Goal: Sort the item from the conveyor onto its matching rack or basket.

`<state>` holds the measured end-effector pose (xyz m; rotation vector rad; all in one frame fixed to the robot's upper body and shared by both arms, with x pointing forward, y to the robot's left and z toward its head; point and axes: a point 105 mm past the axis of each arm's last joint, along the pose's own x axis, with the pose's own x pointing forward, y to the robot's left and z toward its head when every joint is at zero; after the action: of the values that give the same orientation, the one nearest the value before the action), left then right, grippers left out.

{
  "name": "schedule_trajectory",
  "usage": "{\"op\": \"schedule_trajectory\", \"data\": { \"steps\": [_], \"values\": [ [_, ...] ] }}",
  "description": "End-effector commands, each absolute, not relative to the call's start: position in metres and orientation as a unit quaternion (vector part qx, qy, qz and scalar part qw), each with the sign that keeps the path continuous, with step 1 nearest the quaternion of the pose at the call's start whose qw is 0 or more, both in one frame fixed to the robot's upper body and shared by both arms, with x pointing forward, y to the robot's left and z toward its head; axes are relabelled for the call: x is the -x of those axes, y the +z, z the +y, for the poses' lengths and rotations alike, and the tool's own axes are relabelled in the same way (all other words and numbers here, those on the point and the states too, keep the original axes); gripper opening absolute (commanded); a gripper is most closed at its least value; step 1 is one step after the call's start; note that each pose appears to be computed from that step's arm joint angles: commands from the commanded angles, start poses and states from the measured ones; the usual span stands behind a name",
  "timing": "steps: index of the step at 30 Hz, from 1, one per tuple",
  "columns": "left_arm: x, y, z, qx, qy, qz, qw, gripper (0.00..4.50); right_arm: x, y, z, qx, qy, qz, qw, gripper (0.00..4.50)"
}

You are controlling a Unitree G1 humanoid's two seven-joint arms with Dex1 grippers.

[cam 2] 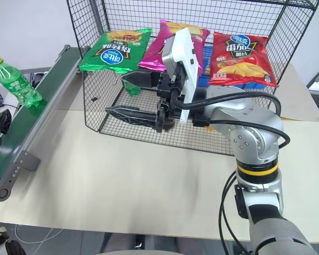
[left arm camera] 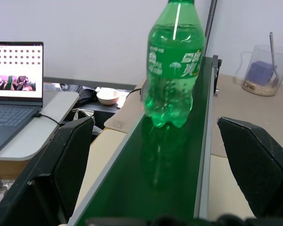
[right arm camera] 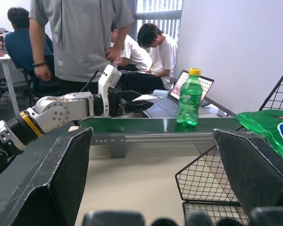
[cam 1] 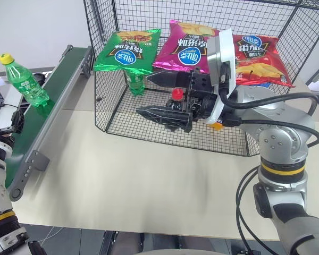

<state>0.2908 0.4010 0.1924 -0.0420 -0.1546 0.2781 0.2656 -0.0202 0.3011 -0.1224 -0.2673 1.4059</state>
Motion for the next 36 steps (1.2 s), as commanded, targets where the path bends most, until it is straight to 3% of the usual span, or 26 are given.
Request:
{"op": "schedule_trajectory", "data": {
  "steps": [1, 23, 24, 27, 33, 36],
  "values": [
    [-0.289, 0.209, 0.405, -0.002, 0.140, -0.097, 0.985, 4.45, -0.258, 0.313, -0.020, 0.066, 0.644, -0.157, 0.746, 4.50],
    [-0.290, 0.198, 0.428, -0.008, 0.174, -0.087, 0.981, 4.45, -0.258, 0.315, -0.021, 0.070, 0.637, -0.158, 0.751, 4.50],
    [-0.288, 0.197, 0.428, -0.005, 0.173, -0.090, 0.981, 3.95, -0.259, 0.315, -0.021, 0.070, 0.637, -0.158, 0.751, 4.50],
    [-0.286, 0.196, 0.426, 0.002, 0.168, -0.095, 0.981, 3.06, -0.259, 0.314, -0.021, 0.071, 0.637, -0.156, 0.751, 4.50],
    [-0.286, 0.203, 0.411, 0.014, 0.120, -0.100, 0.988, 3.05, -0.259, 0.312, -0.022, 0.071, 0.637, -0.154, 0.752, 4.50],
    [-0.290, 0.208, 0.377, 0.010, 0.027, -0.083, 0.996, 3.05, -0.259, 0.305, -0.028, 0.076, 0.633, -0.145, 0.756, 4.50]
  ]
}}
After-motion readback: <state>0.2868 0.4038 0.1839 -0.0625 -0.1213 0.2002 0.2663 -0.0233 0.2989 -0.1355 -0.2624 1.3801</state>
